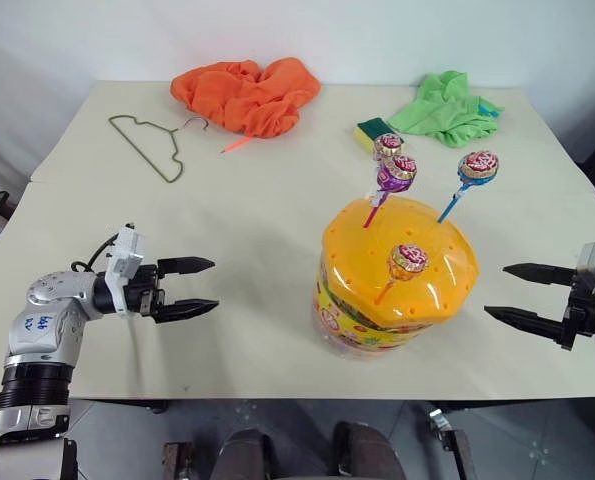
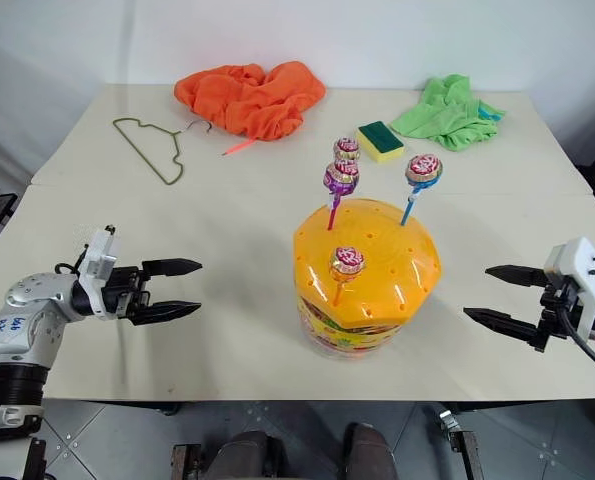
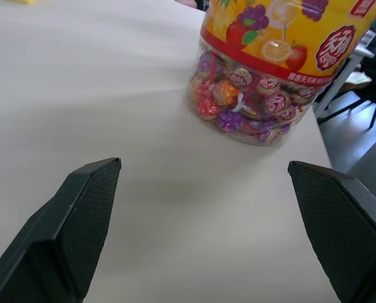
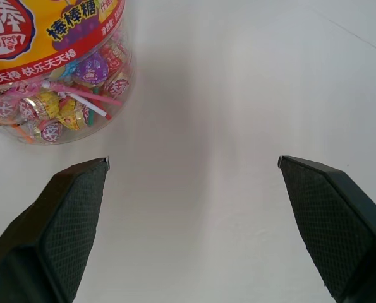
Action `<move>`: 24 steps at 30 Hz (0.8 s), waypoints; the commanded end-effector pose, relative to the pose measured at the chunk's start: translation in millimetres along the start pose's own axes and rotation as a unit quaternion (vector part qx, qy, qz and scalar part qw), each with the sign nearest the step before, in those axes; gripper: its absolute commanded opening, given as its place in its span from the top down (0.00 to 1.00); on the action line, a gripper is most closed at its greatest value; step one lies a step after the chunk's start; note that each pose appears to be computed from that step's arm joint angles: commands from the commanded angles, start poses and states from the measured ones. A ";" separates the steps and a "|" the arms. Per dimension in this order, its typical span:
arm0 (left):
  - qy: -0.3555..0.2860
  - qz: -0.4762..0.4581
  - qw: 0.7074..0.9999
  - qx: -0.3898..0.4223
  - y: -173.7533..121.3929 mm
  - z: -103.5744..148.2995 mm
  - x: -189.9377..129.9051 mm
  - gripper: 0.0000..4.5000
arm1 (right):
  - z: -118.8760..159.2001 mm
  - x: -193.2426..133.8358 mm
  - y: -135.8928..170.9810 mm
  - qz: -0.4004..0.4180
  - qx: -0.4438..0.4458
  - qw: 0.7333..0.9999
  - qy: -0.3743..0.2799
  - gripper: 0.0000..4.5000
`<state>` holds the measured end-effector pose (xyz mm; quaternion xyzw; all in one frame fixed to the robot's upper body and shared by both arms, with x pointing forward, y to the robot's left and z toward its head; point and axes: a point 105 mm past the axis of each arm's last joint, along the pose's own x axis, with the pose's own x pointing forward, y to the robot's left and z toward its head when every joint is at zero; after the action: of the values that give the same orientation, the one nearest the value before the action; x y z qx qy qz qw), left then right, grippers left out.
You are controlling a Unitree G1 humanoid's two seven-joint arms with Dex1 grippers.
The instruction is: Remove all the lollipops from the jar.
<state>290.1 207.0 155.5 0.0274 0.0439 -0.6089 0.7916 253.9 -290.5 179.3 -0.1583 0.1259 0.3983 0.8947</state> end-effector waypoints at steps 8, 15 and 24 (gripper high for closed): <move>0.019 0.014 1.000 0.001 2.3 27.1 -1.2 0.00 | 7.5 5.1 2.0 -0.011 -0.016 0.999 -0.037 0.00; -0.028 -0.021 0.995 0.092 5.8 83.3 10.1 0.00 | 22.8 -6.4 16.9 -0.005 -0.023 0.997 -0.069 0.00; -0.075 -0.182 0.962 0.192 -13.9 141.9 62.0 0.00 | 57.5 -24.8 54.0 -0.001 -0.041 0.991 -0.131 0.00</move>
<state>304.6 142.5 277.3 0.1071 -0.1034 -0.7147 0.6834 211.4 -256.1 208.8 -0.1303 0.0316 0.4190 0.8980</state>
